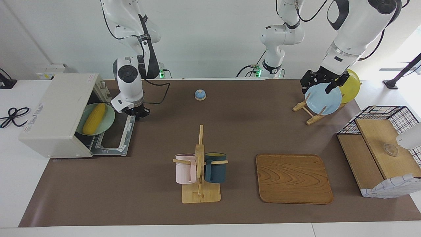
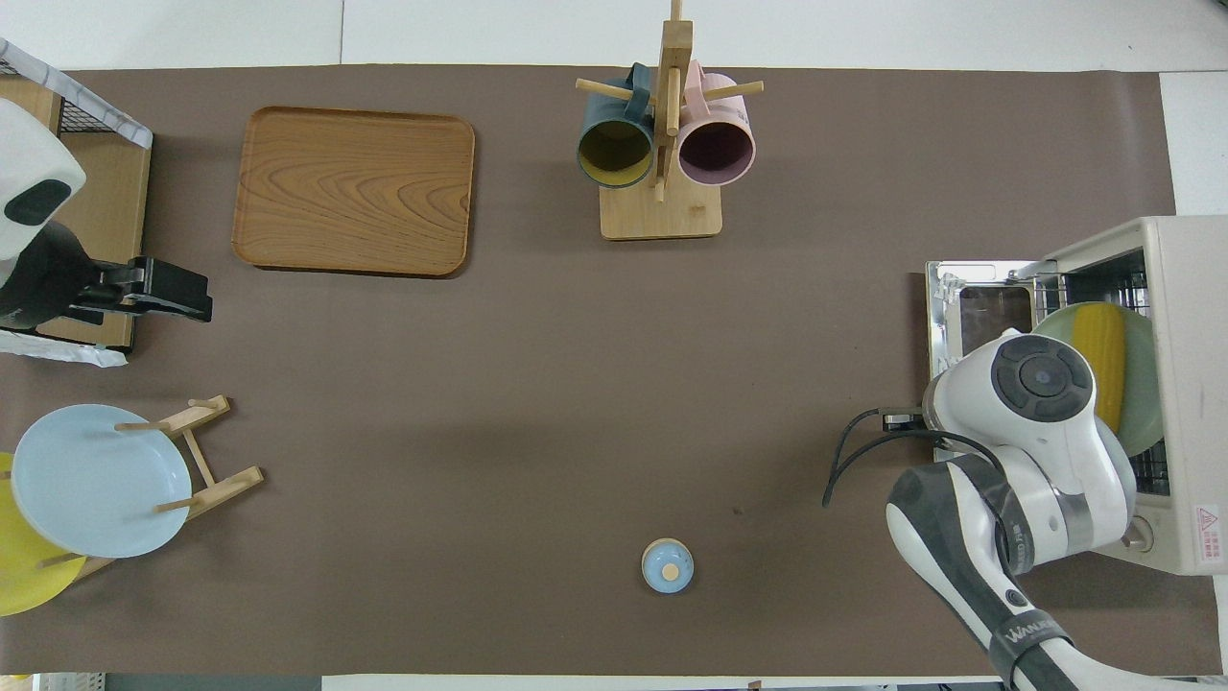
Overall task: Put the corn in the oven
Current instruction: 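Release the plate and push the oven door shut with the right gripper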
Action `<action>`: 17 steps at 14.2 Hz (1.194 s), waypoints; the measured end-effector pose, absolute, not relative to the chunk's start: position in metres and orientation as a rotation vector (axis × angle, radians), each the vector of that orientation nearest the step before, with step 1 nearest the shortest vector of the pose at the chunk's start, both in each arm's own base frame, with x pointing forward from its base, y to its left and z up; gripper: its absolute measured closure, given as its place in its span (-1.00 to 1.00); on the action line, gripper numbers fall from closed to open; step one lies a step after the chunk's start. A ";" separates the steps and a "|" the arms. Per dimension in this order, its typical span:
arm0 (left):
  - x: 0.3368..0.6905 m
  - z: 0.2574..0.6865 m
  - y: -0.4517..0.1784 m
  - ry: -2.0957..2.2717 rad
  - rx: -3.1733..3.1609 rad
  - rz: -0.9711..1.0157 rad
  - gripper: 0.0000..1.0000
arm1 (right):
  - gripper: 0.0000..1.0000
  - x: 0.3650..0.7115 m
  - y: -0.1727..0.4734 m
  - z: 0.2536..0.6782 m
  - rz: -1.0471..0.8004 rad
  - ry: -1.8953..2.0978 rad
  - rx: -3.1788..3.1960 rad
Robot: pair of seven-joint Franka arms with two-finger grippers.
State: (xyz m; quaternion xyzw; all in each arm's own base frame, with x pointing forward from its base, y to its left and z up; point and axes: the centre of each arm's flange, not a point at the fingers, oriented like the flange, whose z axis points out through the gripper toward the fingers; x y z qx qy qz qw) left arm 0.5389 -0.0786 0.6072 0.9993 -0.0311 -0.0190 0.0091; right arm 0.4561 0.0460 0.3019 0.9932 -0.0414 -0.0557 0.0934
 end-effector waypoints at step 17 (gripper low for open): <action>0.539 0.607 -0.079 -0.097 3.121 -0.059 -1.00 | 0.98 0.456 0.049 0.310 -0.201 -0.069 2.900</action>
